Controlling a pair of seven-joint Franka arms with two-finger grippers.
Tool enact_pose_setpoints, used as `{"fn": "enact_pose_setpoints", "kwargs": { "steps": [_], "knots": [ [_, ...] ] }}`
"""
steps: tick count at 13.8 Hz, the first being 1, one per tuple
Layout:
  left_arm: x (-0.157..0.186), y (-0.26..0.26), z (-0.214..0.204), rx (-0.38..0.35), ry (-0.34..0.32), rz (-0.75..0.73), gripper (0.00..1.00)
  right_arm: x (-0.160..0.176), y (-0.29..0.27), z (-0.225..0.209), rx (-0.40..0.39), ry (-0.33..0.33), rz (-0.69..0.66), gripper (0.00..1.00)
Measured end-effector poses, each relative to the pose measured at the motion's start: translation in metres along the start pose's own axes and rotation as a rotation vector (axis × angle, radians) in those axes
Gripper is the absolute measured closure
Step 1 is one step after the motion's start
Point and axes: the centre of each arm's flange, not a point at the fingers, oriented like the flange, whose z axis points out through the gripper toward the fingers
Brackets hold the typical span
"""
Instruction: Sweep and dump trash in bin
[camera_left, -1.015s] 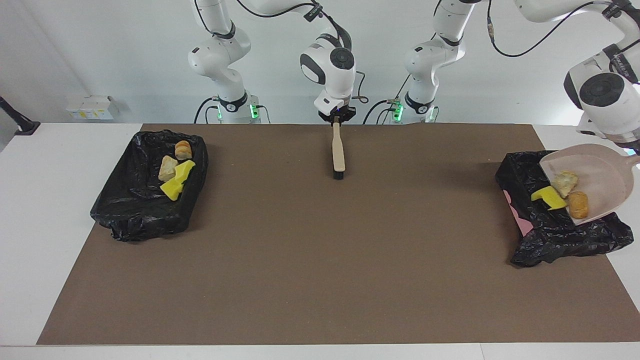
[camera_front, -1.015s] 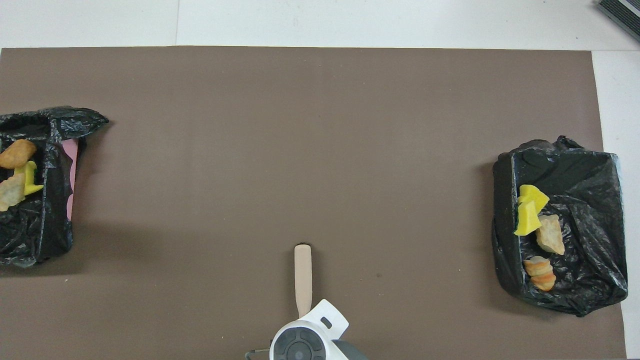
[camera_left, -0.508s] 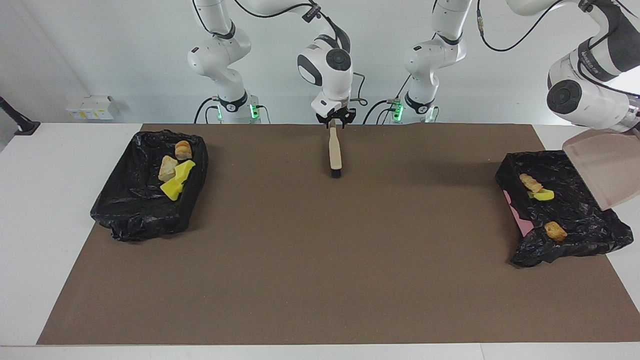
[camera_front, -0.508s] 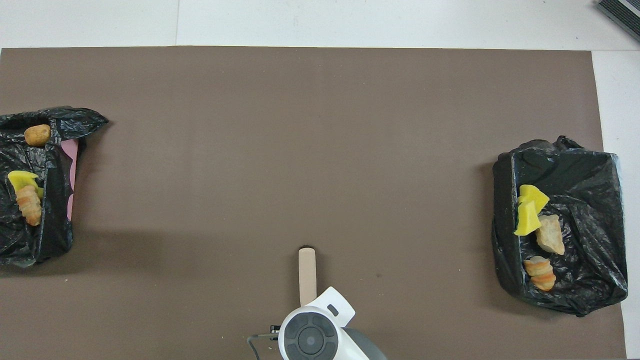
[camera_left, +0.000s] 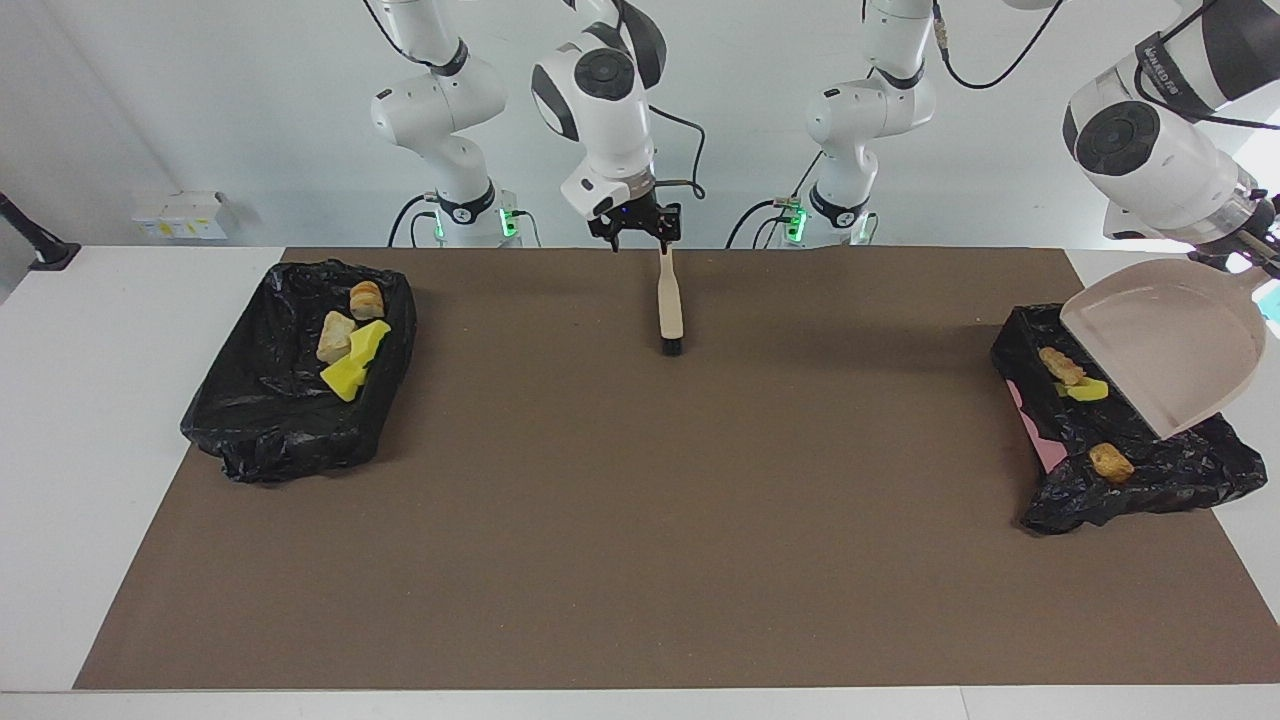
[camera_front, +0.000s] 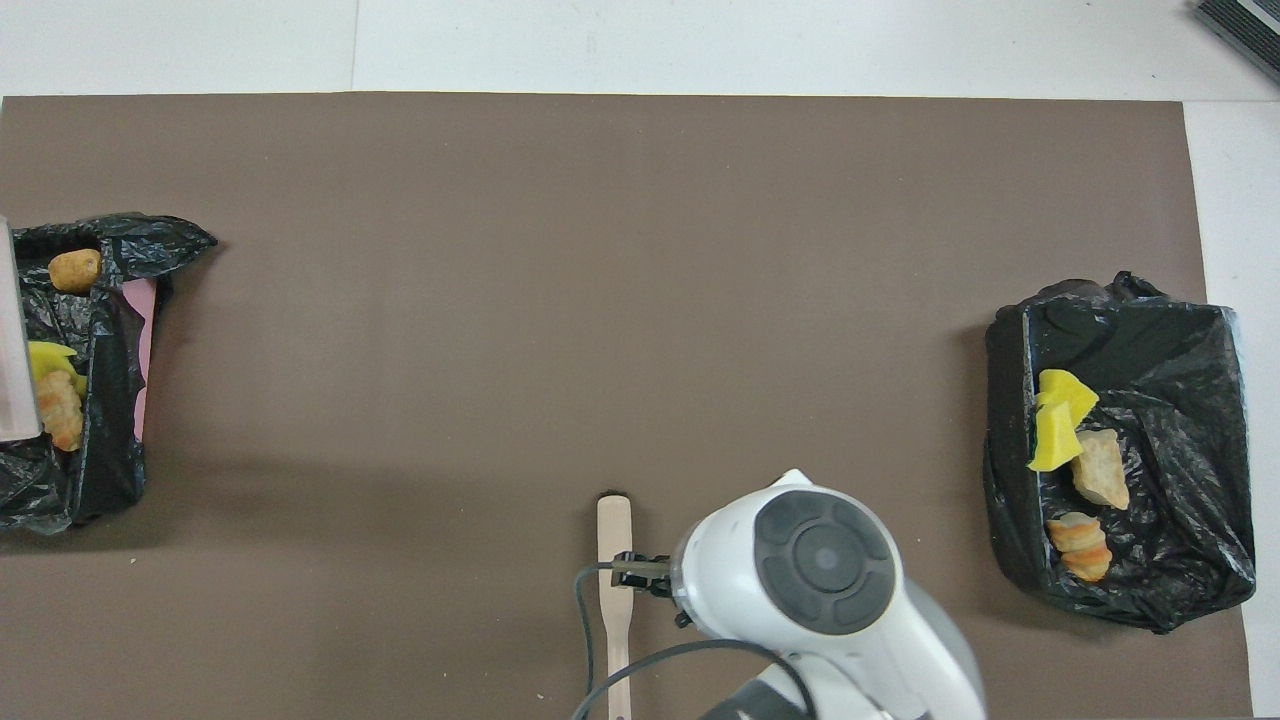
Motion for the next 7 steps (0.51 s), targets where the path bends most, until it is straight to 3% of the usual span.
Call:
{"fn": "enact_pose_setpoints", "kwargs": {
  "steps": [4, 7],
  "knots": [
    [0.033, 0.008, -0.016, -0.132, 0.245, -0.256, 0.69, 0.049, 0.057, -0.088, 0.036, 0.031, -0.04, 0.0],
    [0.049, 0.015, -0.02, -0.271, 0.408, -0.41, 0.69, 0.072, 0.097, -0.143, 0.008, 0.103, -0.11, 0.0]
  ]
}}
